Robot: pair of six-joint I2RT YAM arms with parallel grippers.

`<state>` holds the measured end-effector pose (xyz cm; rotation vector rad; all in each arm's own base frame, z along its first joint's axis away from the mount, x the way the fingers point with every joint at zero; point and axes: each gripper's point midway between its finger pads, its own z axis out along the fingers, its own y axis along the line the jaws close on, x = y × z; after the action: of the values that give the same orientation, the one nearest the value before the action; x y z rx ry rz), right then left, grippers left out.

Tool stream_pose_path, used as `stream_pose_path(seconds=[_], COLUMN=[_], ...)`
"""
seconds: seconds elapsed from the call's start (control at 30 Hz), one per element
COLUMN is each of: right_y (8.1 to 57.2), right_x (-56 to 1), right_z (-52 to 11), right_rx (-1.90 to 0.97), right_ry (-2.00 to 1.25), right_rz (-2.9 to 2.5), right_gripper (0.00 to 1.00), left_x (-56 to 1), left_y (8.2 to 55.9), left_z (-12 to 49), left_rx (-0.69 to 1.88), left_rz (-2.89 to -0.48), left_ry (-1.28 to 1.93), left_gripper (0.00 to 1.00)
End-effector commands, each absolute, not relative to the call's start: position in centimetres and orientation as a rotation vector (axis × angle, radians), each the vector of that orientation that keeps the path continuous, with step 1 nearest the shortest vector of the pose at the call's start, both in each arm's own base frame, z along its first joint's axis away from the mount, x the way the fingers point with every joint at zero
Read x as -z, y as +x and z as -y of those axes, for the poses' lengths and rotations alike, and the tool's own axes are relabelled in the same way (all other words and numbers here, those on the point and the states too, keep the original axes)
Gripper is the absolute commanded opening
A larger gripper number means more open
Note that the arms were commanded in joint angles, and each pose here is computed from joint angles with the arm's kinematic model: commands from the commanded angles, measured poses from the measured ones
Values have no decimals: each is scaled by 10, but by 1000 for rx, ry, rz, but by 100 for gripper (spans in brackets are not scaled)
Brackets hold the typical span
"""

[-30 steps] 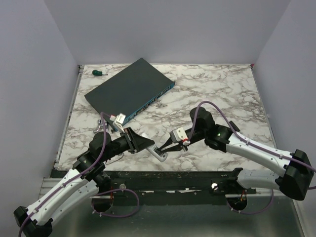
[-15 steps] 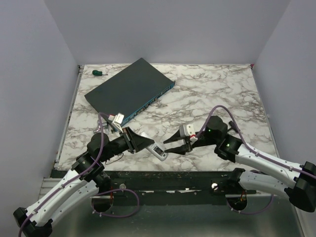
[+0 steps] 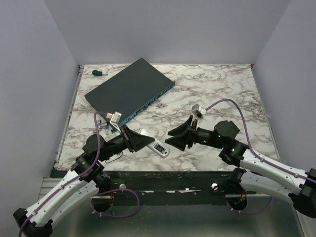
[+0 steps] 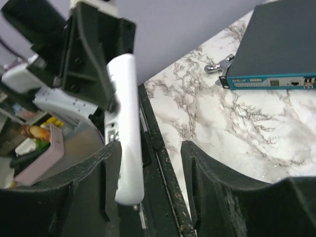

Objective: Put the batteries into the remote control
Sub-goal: Load the battery into the remote control.

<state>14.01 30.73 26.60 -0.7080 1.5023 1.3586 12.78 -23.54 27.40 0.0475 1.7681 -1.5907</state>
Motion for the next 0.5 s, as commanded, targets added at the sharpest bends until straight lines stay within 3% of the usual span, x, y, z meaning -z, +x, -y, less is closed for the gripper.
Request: stream_pose_path(seconds=[0.0,0.2,0.47], right_y=[161,153,139], right_x=[-261,-256,-251], right_z=[-318,-325,-328], right_rx=[-1383,-1465,-1528], right_ry=[-492,-501,-586], right_rz=[-1787,-1779,-1792], right_gripper=[61,79,81], left_x=[-292,-291,-290], left_y=[120,123,126], left_z=[240,242,243], left_rx=[1644,1639,1633], left_rz=[-1675,-1690,-1701], left_ry=[144,132,121], left_gripper=[0,0,0])
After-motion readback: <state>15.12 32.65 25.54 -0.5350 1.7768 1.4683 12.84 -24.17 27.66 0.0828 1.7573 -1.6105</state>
